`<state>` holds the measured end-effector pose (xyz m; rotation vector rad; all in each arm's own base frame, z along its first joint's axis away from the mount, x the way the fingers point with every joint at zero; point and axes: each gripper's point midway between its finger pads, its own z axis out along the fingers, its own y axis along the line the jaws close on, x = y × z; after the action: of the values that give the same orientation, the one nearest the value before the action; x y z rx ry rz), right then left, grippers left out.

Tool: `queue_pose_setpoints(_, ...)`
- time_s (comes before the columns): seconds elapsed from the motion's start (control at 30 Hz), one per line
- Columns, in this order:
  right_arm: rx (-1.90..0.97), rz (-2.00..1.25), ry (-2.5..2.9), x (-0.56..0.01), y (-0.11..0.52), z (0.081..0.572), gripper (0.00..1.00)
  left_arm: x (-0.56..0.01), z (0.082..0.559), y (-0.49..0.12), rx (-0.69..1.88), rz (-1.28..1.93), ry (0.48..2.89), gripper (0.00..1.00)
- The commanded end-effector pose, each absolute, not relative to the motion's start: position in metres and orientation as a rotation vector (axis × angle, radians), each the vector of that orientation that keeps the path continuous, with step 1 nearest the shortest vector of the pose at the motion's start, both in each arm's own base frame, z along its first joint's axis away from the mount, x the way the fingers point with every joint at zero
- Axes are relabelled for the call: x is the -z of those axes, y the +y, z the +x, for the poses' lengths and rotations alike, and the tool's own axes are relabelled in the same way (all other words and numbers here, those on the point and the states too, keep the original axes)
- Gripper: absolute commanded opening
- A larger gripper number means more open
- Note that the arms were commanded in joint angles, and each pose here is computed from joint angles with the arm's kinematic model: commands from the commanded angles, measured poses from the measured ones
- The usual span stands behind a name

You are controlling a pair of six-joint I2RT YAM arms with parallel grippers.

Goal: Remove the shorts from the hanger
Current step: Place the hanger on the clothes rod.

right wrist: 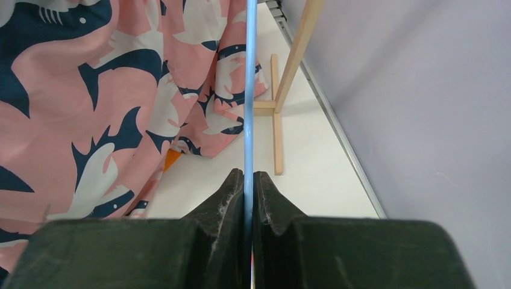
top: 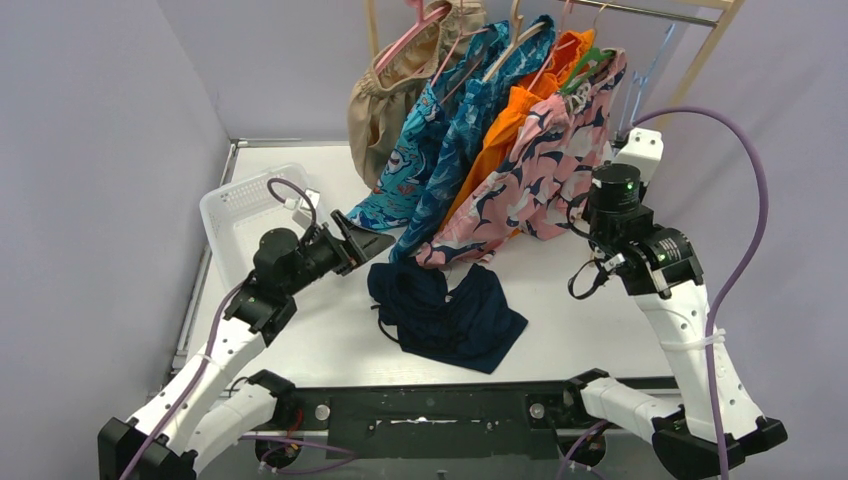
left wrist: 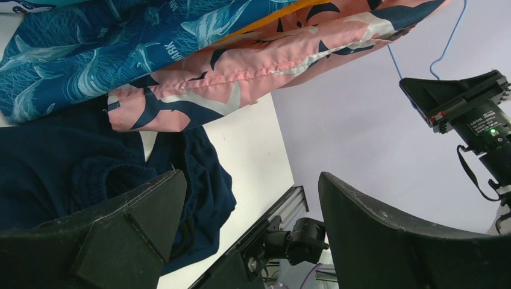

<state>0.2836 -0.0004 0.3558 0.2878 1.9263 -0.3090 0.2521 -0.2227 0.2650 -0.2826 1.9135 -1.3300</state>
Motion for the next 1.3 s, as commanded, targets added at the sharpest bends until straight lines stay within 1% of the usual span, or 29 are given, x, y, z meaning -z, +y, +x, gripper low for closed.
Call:
queue_pose_setpoints(0.0,0.299,0.308,1.851,-0.377,-0.005,0.289,0.00,-0.271,0.248,-0.217,1.334,-0.267,1.868,0.81)
queue_pose_setpoints(0.03,0.313,0.310,1.845,-0.377,-0.008,0.286,0.00,-0.268,0.243,-0.219,1.374,-0.276,1.869,0.81)
queue_pose_setpoints(0.1,0.381,0.297,1.840,-0.379,-0.019,0.279,0.00,-0.280,0.239,-0.217,1.424,-0.291,1.826,0.81)
queue_pose_setpoints(0.27,0.377,0.283,1.839,-0.388,-0.019,0.279,0.00,-0.289,0.249,-0.205,1.317,-0.313,1.803,0.81)
queue_pose_setpoints(0.4,0.388,0.308,1.838,-0.379,-0.021,0.281,0.00,-0.299,0.255,-0.210,1.336,-0.280,1.784,0.81)
queue_pose_setpoints(0.63,0.395,0.282,1.806,-0.384,-0.021,0.293,0.00,-0.296,0.257,-0.210,1.333,-0.281,1.773,0.81)
queue_pose_setpoints(0.8,0.350,0.241,1.775,-0.400,-0.013,0.300,0.00,-0.297,0.256,-0.208,1.328,-0.289,1.767,0.81)
queue_pose_setpoints(0.87,0.360,0.224,1.770,-0.404,-0.013,0.303,0.00,-0.286,0.255,-0.208,1.324,-0.306,1.788,0.81)
queue_pose_setpoints(1.03,0.417,0.209,1.788,-0.398,-0.018,0.313,0.00,-0.284,0.255,-0.208,1.339,-0.320,1.782,0.81)
queue_pose_setpoints(1.27,0.377,0.203,1.776,-0.400,-0.018,0.305,0.00,-0.284,0.254,-0.206,1.338,-0.325,1.777,0.81)
